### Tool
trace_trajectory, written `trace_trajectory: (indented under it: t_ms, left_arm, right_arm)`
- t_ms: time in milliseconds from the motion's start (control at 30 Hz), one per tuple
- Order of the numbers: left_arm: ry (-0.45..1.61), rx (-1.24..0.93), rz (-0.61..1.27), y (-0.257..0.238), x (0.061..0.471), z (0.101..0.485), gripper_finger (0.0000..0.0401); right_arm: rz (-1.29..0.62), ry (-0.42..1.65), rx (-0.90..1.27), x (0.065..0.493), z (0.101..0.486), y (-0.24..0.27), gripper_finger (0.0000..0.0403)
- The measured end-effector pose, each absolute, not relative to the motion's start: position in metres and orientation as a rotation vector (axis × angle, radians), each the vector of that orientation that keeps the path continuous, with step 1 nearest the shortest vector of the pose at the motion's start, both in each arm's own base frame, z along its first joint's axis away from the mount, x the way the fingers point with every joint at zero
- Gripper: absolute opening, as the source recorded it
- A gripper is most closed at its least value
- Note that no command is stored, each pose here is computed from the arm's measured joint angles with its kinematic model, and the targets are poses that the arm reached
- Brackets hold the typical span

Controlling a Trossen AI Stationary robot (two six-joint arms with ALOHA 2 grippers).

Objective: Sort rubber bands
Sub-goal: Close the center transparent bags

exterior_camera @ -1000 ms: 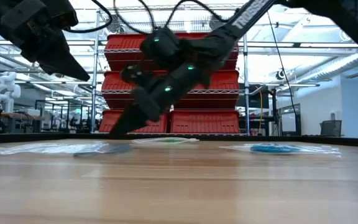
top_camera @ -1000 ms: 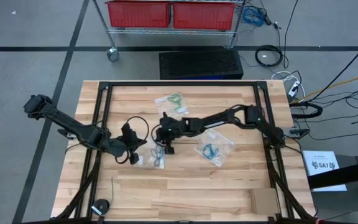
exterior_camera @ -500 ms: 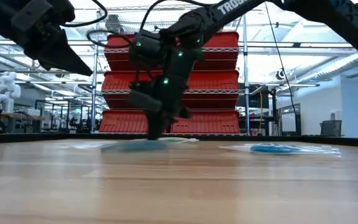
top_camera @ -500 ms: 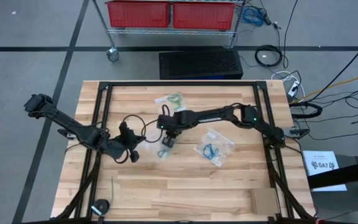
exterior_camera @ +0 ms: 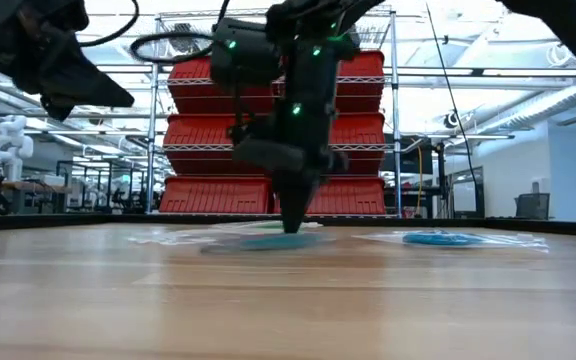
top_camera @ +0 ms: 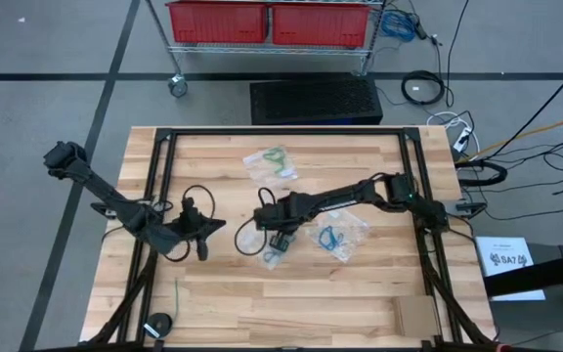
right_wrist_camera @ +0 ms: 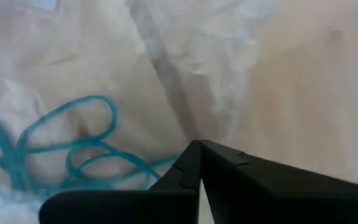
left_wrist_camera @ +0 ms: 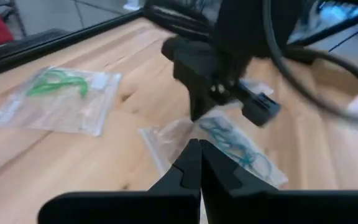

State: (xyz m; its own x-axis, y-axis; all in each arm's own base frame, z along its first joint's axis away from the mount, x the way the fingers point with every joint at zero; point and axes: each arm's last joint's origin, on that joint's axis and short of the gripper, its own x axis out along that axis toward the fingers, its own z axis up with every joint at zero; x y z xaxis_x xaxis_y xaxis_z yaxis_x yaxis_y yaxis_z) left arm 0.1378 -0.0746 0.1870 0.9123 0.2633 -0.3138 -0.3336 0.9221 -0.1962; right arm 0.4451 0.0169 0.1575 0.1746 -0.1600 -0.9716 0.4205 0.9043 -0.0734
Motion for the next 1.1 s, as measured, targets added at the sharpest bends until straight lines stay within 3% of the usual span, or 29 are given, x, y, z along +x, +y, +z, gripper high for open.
trace_trajectory:
  t_ms: [200, 467, 667, 867, 1100]
  left_arm:
    - [0.229, -0.303, 0.262, -0.074, 0.127, 0.175, 0.0001]
    - [0.259, -0.318, 0.192, -0.075, 0.126, 0.172, 0.0001]
    - [0.258, -0.319, 0.199, -0.074, 0.126, 0.172, 0.0014]
    - [0.269, -0.322, 0.204, -0.071, 0.128, 0.171, 0.0045]
    - [0.286, -0.338, 0.194, -0.067, 0.131, 0.170, 0.0056]
  right_arm:
    - [-0.182, 1.234, 0.136, 0.426, 0.160, 0.017, 0.0000]
    - [0.171, 0.860, -0.064, 0.457, 0.160, 0.018, 0.0039]
    - [0.224, 0.840, -0.107, 0.472, 0.144, -0.001, 0.0104]
    - [0.211, 0.798, -0.146, 0.479, 0.152, -0.023, 0.0167]
    - [0.289, 0.826, -0.131, 0.477, 0.140, -0.041, 0.0177]
